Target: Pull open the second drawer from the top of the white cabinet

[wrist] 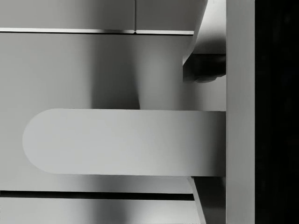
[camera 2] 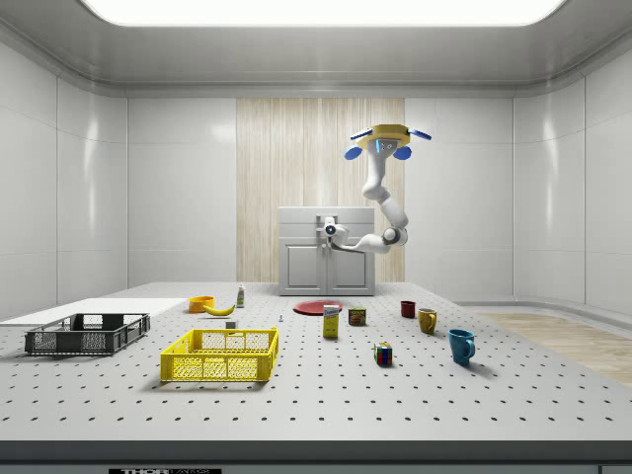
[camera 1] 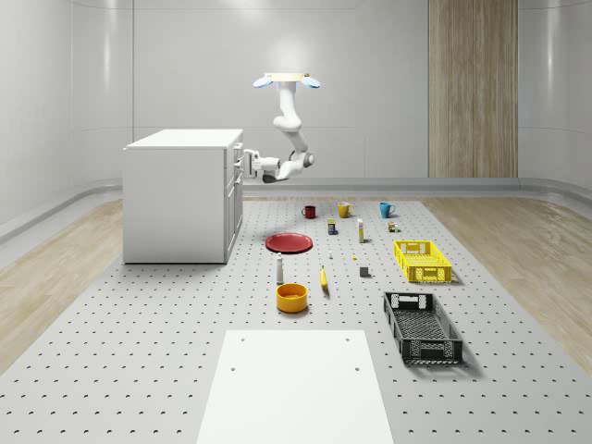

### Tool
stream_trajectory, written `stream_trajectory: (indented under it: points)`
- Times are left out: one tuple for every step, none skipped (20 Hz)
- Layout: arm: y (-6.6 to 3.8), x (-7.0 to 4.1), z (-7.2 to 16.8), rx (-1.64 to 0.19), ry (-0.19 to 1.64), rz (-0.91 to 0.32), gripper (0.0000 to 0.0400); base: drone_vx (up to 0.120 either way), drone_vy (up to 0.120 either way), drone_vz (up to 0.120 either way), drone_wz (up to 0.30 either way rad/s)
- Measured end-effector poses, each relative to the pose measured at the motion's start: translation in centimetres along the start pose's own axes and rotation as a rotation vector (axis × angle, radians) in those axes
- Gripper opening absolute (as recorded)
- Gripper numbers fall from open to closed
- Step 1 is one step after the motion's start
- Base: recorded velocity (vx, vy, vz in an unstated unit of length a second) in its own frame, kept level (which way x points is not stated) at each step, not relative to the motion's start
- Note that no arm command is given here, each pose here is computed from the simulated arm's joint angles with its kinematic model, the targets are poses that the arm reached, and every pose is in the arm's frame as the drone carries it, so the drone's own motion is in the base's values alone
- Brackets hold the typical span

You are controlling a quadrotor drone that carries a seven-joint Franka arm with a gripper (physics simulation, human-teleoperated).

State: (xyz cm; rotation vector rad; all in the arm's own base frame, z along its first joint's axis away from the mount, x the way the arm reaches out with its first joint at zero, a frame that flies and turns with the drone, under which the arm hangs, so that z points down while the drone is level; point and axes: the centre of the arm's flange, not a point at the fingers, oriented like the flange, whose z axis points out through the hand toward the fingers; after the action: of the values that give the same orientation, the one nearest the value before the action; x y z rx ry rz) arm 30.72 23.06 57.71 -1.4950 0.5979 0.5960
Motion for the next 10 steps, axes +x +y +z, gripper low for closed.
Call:
stream_trajectory:
  points:
    - [0.2,0.3,0.1,0.005,-0.004,-0.014,0.0174,0.0,0.0,0.0,0.0]
    - [0.1,0.2,0.1,0.005,-0.004,-0.009,0.0166,0.0,0.0,0.0,0.0]
    - [-0.2,-0.3,0.0,-0.008,0.004,0.032,0.0211,0.0,0.0,0.0,0.0]
    - [-0.6,-0.8,-0.2,-0.024,0.014,0.05,0.0256,0.0,0.0,0.0,0.0]
    - [-0.6,-0.8,-0.4,-0.027,0.017,0.05,0.0251,0.0,0.0,0.0,0.0]
    - [-0.6,-1.0,-0.5,-0.032,0.021,0.061,0.0264,0.0,0.0,0.0,0.0]
    - [-0.6,-0.8,-0.6,-0.03,0.02,0.058,0.0249,0.0,0.0,0.0,0.0]
    - [-0.5,-0.7,-0.7,-0.028,0.019,0.049,0.0236,0.0,0.0,0.0,0.0]
    - [-0.4,-0.6,-0.7,-0.026,0.017,0.04,0.0225,0.0,0.0,0.0,0.0]
    - [-0.3,-0.5,-0.8,-0.024,0.016,0.032,0.0216,0.0,0.0,0.0,0.0]
